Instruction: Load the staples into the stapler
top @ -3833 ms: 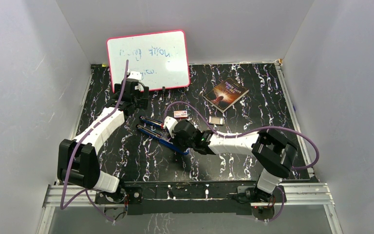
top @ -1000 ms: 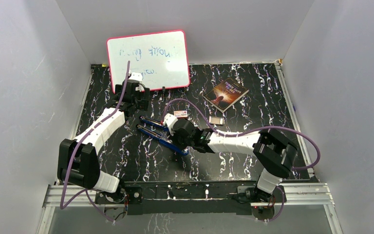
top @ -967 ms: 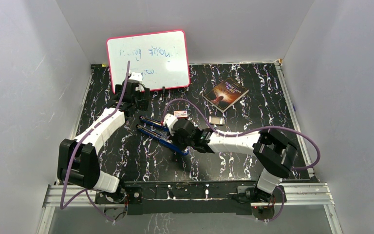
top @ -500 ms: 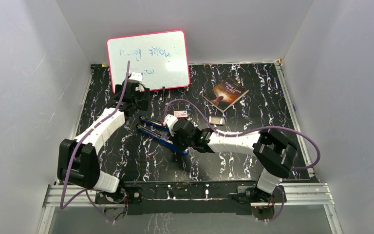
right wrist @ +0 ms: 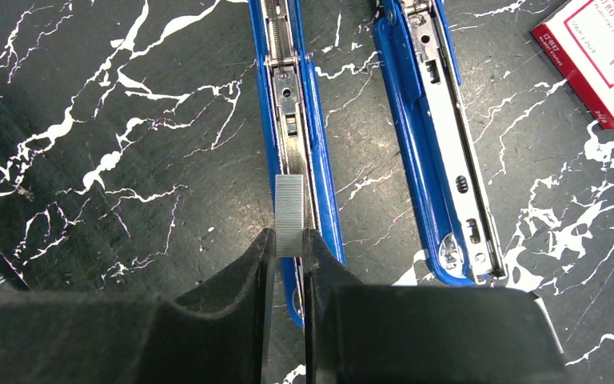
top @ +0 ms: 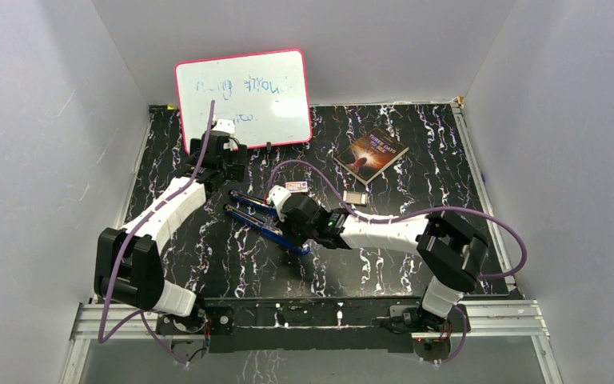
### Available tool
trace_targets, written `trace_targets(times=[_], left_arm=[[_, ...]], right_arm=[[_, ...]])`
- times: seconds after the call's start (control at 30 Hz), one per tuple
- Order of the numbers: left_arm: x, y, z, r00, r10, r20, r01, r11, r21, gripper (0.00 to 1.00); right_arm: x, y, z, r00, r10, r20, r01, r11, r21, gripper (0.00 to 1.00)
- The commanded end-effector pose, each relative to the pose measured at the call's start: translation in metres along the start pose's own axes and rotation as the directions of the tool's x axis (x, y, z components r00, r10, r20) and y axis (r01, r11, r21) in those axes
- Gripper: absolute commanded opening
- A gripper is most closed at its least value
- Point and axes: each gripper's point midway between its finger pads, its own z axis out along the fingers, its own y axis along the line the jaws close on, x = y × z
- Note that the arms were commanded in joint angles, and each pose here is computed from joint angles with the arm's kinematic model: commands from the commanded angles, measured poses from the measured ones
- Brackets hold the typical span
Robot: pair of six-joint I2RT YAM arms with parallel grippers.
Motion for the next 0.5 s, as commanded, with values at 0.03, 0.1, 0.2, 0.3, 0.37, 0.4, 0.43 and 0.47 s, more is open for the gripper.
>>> trace_targets(times=[0.03,0.1,0.2,0.3,0.37,0.4,0.43,0.47], left_arm=[[-0.002,0.003,-0.003,1.000,0.006,0.012,-0.006,1.000,-0.015,0.98],[-0.002,0.003,-0.003,1.000,0.007,0.013,-0.007,1.000,-0.014,0.98],[-0.002,0.003,-0.003,1.000,0.006,0.013,-0.006,1.000,-0.014,0.98],[-0.002,0.003,-0.003,1.000,0.007,0.014,-0.007,1.000,-0.014,0.98],[-0.002,0.003,-0.003,1.000,0.008,0.014,-0.008,1.000,-0.016,0.98],[-0.002,0.003,-0.003,1.000,0.008,0.014,-0.008,1.000,-0.015,0.98],[-0.002,0.003,-0.003,1.000,0.008,0.014,-0.008,1.000,-0.015,0.98],[-0.002,0.003,-0.003,1.000,0.008,0.013,-0.008,1.000,-0.015,0.98]], right_arm=[[-0.026,0.000,-0.003,0.999,0.017,0.044,-0.017,1.000,0.008,0.00],[-0.024,0.000,-0.002,0.999,0.018,0.036,-0.018,1.000,0.009,0.00],[-0.022,0.000,0.000,1.000,0.021,0.022,-0.021,1.000,0.008,0.00],[-0.019,0.000,0.003,1.000,0.022,0.005,-0.022,1.000,0.004,0.00],[-0.017,-0.001,0.004,1.000,0.025,-0.006,-0.025,1.000,0.009,0.00],[-0.016,-0.001,0.004,1.000,0.025,-0.008,-0.025,1.000,0.010,0.00],[-0.016,-0.002,0.004,1.000,0.027,-0.010,-0.027,1.000,0.012,0.00],[-0.015,-0.002,0.004,1.000,0.028,-0.014,-0.028,1.000,0.013,0.00]])
